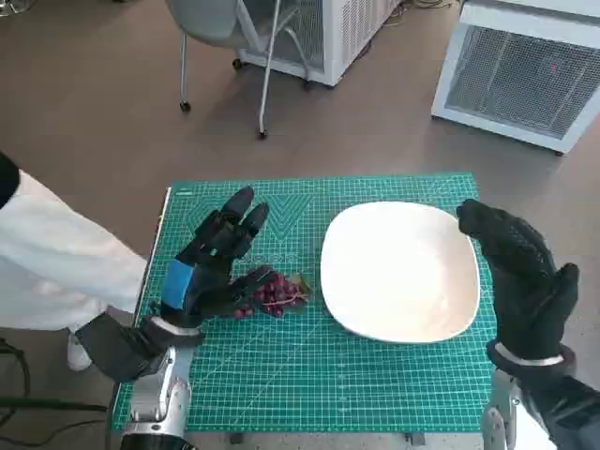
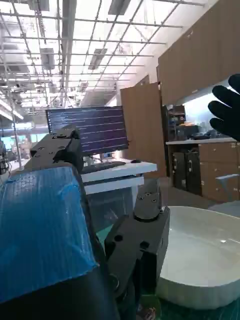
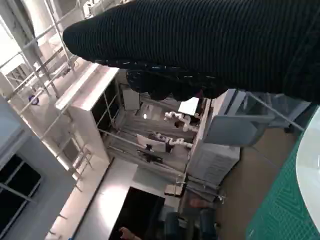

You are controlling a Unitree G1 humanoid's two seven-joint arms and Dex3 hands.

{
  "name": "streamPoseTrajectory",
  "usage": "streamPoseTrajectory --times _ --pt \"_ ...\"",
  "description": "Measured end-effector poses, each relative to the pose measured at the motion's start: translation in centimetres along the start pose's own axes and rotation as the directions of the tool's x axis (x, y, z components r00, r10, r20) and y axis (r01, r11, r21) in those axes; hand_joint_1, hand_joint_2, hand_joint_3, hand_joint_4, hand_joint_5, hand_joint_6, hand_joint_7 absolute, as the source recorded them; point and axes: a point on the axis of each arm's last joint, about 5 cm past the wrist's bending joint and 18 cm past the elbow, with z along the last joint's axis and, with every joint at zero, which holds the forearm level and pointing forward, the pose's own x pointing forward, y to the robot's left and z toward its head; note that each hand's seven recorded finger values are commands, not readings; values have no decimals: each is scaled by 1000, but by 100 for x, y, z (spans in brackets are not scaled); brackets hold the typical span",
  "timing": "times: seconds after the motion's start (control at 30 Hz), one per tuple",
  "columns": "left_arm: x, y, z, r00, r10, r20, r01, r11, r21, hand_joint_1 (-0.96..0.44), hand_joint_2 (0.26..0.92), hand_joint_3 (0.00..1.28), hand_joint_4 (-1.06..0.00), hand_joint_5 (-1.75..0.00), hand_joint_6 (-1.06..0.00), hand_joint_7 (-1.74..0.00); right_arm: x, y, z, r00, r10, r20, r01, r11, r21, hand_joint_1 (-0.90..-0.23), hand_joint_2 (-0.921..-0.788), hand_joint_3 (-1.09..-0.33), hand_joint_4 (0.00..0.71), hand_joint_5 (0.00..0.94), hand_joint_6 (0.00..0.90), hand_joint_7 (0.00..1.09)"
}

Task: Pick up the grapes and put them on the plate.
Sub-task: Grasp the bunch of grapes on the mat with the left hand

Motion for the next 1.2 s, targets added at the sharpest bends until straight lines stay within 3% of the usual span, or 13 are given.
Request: streamPoseTrajectory --times 1.2 --pt "-1 5 2 1000 0 0 0 1000 1 -120 921 137 -328 -7 -397 -75 -3 -10 -1 1000 5 3 -5 1000 5 -514 -921 -555 468 0 118 558"
